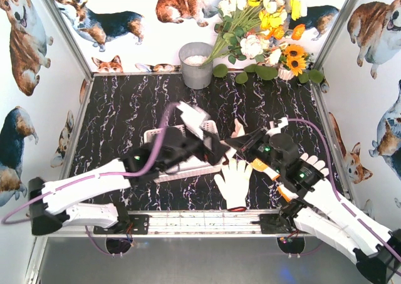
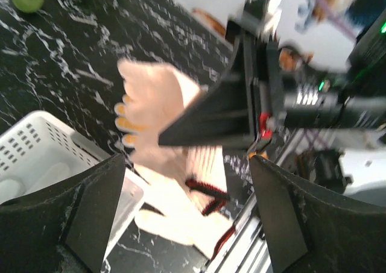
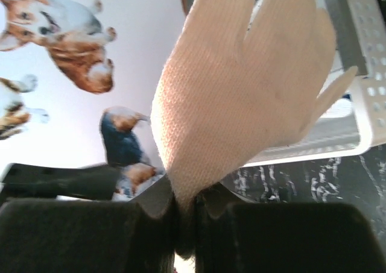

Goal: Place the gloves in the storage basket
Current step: Adjust the glove.

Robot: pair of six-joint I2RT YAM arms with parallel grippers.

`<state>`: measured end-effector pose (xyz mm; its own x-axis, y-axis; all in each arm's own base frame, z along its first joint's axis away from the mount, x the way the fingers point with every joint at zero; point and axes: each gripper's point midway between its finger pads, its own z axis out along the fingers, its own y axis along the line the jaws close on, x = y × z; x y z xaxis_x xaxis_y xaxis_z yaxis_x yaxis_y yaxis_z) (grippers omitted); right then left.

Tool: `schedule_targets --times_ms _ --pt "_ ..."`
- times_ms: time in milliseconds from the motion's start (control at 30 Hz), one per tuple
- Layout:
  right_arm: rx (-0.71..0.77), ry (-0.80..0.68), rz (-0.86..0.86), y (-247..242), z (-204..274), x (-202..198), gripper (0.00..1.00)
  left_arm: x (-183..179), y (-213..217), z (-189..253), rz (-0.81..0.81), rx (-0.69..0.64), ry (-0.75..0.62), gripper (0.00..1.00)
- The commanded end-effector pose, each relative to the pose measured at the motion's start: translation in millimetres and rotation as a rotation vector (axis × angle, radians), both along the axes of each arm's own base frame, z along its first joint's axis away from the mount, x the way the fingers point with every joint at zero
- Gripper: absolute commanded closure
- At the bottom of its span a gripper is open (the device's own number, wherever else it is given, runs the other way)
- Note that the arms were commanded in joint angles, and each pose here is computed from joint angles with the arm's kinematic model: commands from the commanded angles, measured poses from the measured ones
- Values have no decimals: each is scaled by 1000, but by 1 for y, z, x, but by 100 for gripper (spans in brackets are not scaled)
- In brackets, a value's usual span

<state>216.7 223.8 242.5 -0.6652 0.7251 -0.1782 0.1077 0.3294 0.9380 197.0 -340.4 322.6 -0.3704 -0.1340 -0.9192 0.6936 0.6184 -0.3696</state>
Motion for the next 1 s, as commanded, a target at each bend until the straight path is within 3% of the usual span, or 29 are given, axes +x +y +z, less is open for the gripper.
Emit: schedule_targets --times_ms 0,200,467,800,967 --pt "169 -68 -91 -9 40 8 100 -5 -13 -23 9 131 -56 22" --pt "217 -101 -149 -19 52 10 100 5 -29 -18 61 83 -55 28" --pt "217 -99 -184 -26 48 11 100 1 -32 -23 74 -35 8 55" --pt "216 -92 -193 -26 43 13 100 -7 -53 -24 -1 -79 30 58" --pt "215 -84 -195 -27 39 13 100 -8 -61 -25 -26 -88 36 67"
